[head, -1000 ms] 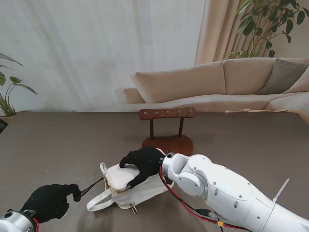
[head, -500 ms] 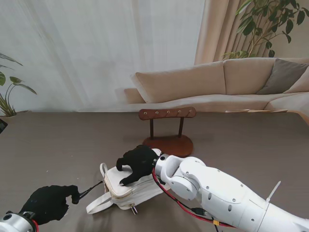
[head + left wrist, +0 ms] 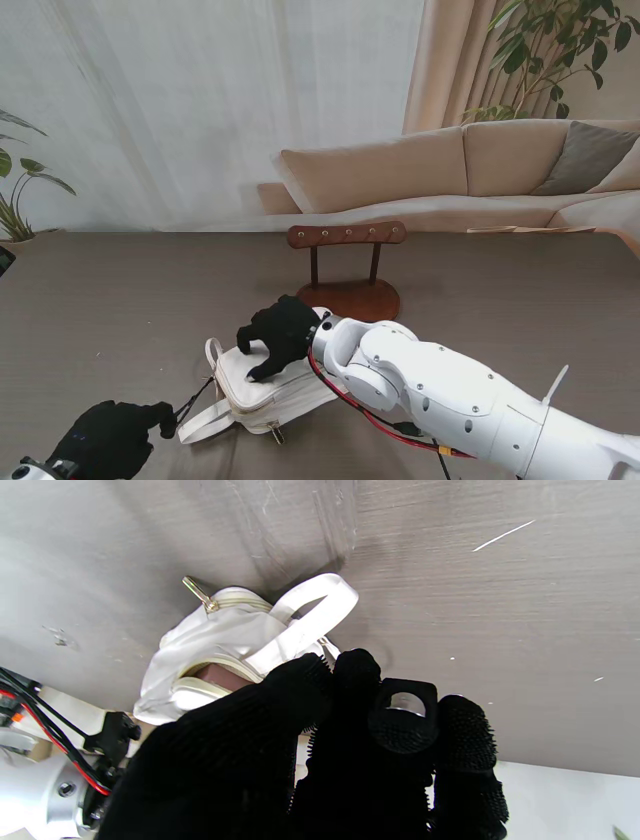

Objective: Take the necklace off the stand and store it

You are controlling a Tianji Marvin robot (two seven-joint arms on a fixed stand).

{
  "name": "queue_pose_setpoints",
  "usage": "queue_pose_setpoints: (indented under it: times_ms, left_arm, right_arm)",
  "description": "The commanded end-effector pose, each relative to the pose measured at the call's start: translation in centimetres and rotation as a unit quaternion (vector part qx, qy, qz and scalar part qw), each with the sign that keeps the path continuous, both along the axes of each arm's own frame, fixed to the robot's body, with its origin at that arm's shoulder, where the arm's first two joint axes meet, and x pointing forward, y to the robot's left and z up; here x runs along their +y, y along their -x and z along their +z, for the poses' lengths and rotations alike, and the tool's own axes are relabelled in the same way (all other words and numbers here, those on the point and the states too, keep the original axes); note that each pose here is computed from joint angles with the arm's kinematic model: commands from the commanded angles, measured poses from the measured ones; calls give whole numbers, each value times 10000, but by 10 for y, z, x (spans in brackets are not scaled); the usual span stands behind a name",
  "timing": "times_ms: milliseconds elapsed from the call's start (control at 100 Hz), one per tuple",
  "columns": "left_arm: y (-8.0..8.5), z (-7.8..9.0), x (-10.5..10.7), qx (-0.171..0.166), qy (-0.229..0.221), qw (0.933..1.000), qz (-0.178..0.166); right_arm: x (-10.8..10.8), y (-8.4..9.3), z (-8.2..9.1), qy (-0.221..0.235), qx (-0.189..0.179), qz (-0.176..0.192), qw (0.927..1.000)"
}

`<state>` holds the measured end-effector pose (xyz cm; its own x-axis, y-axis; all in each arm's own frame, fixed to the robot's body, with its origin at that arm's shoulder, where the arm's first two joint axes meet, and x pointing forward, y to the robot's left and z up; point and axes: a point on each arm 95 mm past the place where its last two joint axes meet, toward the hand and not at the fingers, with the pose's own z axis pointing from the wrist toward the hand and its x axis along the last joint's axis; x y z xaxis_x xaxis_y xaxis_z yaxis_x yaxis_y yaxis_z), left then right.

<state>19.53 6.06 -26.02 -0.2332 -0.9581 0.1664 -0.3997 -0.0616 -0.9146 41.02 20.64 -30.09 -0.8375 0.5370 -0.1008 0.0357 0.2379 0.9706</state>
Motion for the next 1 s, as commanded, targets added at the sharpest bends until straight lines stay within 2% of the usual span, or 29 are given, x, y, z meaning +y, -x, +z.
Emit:
queue_pose_setpoints:
  times_ms: [0, 120, 290, 470, 620, 790, 990]
  left_arm:
    - [5, 7, -9, 58, -48, 9998, -191]
    - [10, 6, -10, 43, -173, 9995, -253]
    - [14, 2, -7, 87, -146, 9998, -97]
    - [9, 0, -9, 217, -46, 9997, -66]
    - [6, 0, -11, 245, 1, 9997, -86]
    - [5, -1, -12, 273, 36, 9996, -88]
    - [5, -2, -14, 293, 71, 9995, -74]
  right_arm:
    - [-22, -1, -40, 604, 326, -255, 9973]
    - [-25, -4, -42, 707, 322, -305, 9965]
    - [-23, -1, -38, 594, 341, -385, 9969]
    - [-5, 1, -17, 341, 138, -426, 9984]
    - [15, -3, -1, 389, -115, -447, 9982]
    - [33, -8, 7, 587, -51, -401, 9975]
    - [43, -14, 9, 1081, 314, -304, 9932]
